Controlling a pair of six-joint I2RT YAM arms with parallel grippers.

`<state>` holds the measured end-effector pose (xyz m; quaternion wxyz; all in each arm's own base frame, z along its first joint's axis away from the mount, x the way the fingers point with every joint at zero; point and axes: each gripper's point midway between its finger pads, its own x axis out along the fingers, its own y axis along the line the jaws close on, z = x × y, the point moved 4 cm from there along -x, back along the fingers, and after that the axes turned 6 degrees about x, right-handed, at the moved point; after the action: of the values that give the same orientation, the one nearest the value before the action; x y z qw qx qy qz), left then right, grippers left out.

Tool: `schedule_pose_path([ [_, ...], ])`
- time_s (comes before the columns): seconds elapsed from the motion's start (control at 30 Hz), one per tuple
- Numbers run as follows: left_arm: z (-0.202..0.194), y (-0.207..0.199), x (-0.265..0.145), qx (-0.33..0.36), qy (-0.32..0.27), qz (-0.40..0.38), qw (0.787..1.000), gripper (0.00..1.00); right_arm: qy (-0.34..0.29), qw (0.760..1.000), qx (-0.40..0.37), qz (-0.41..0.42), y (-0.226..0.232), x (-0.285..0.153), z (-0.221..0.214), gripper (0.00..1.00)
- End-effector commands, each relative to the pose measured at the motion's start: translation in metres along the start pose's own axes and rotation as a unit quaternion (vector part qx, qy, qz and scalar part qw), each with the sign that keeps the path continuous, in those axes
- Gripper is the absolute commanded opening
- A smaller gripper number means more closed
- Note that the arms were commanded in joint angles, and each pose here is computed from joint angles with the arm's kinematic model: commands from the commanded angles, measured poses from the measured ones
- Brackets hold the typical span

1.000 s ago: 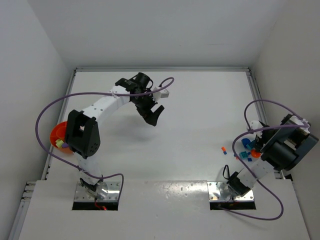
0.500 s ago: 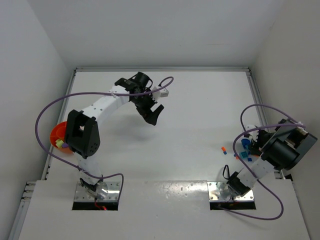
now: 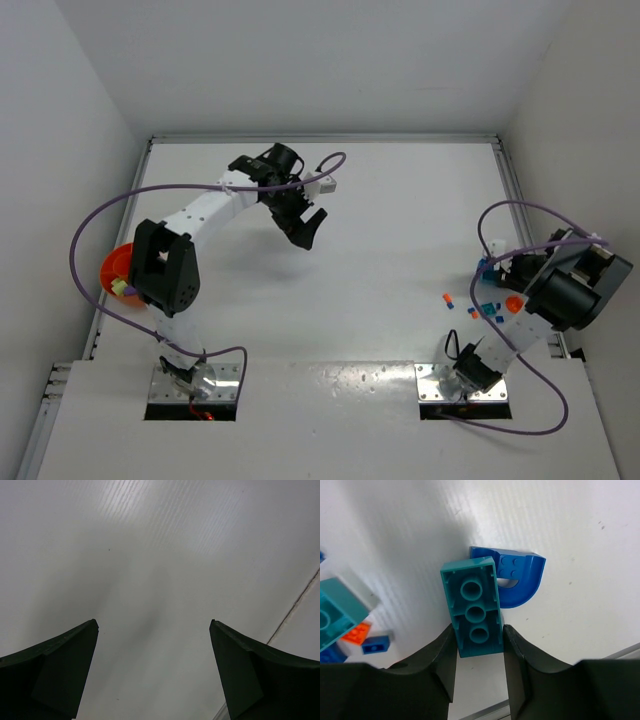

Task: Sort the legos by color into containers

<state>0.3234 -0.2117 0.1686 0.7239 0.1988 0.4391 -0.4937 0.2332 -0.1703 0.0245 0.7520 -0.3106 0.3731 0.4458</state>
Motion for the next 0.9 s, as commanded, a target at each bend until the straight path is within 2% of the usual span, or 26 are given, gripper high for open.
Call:
schedule_pose_path([
  [0.0,0.007,0.000,-0.009,-0.002,-0.022,0.004,1.000,1.00,-0.036,0.893,-0.446,-0.038,-0.047,0.002,0.039,0.22],
  [0.1,0.007,0.000,-0.009,-0.002,-0.022,0.004,1.000,1.00,-0.062,0.889,-0.452,-0.048,-0.053,0.003,0.053,0.16],
  [0.3,0.002,0.003,-0.007,-0.008,-0.019,0.005,1.000,1.00,-0.115,0.869,-0.479,-0.054,-0.056,0.008,0.097,0.13],
  [0.53,0.005,0.005,-0.006,-0.004,-0.026,0.009,1.000,1.00,-0.149,0.845,-0.510,-0.061,-0.071,0.013,0.138,0.10],
  [0.67,0.014,0.006,-0.023,-0.022,-0.070,0.006,0.997,1.00,-0.169,0.839,-0.514,-0.060,-0.076,0.019,0.164,0.09],
  [0.73,0.024,0.006,-0.033,-0.035,-0.115,-0.012,0.993,1.00,-0.176,0.833,-0.521,-0.065,-0.082,0.020,0.178,0.08],
  [0.87,0.031,0.012,-0.048,-0.116,-0.174,-0.055,0.976,1.00,-0.201,0.823,-0.528,-0.064,-0.081,0.030,0.220,0.08],
])
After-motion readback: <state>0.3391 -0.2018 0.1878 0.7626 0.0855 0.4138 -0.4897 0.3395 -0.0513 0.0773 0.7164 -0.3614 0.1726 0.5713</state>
